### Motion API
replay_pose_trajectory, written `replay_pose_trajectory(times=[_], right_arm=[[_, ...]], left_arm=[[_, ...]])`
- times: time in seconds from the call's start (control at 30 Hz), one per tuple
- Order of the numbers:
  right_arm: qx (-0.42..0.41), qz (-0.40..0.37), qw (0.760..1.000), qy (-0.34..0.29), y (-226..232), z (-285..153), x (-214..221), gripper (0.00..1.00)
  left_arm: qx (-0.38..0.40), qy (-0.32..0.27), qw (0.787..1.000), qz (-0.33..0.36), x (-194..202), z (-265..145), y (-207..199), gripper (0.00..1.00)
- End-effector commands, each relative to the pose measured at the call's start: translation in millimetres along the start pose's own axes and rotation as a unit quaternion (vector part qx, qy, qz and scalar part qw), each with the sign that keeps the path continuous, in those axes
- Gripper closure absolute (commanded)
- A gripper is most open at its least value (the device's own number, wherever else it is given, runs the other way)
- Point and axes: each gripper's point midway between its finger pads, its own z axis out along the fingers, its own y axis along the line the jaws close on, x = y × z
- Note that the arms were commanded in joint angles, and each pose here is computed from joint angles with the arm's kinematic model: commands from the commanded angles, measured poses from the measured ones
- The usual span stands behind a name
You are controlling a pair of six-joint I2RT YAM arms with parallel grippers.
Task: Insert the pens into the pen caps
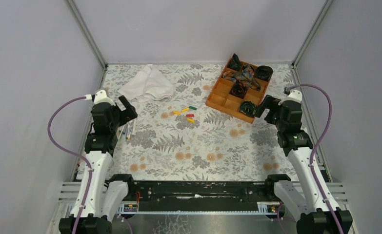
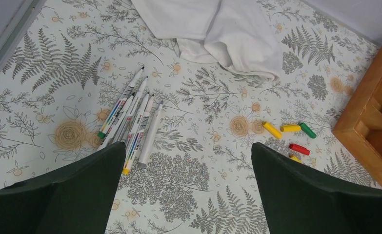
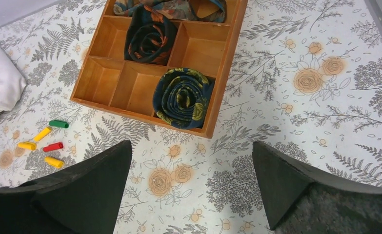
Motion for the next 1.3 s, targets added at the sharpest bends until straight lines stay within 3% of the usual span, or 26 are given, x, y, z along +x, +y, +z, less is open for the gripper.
replay_pose_trajectory(times=[0.0,0.2,0.4,0.6,0.73,0.97,1.1,1.27], right_arm=[[-0.026,0.004,0.999,-0.021,11.6,-4.1,-16.3,0.01],[-0.049,0.000,0.999,-0.019,20.1,-9.5,-18.5,0.01],[-0.095,0.001,0.995,-0.001,36.0,-15.6,-12.4,0.01],[-0.136,0.005,0.990,0.025,46.8,-23.3,4.6,0.01],[-0.161,0.004,0.986,0.031,54.4,-28.5,8.0,0.01],[-0.181,0.002,0.983,0.036,60.9,-30.7,9.8,0.01],[-0.183,0.003,0.982,0.043,61.2,-29.0,13.5,0.01],[-0.186,0.003,0.981,0.046,62.4,-29.0,14.8,0.01]], left_arm=[[-0.009,-0.009,1.000,0.002,-7.5,1.0,2.3,0.00],[0.007,-0.006,1.000,-0.001,-7.7,-0.1,-4.1,0.00],[-0.011,0.060,0.998,0.034,17.6,6.0,5.5,0.01],[-0.052,0.098,0.993,0.047,25.5,25.0,21.6,0.15],[-0.093,0.134,0.986,0.034,34.3,42.3,47.7,0.44],[-0.153,0.198,0.967,0.041,61.0,73.2,82.6,0.50],[-0.194,0.223,0.953,0.061,70.5,86.8,101.1,0.61],[-0.211,0.241,0.945,0.069,74.7,99.7,109.3,0.63]])
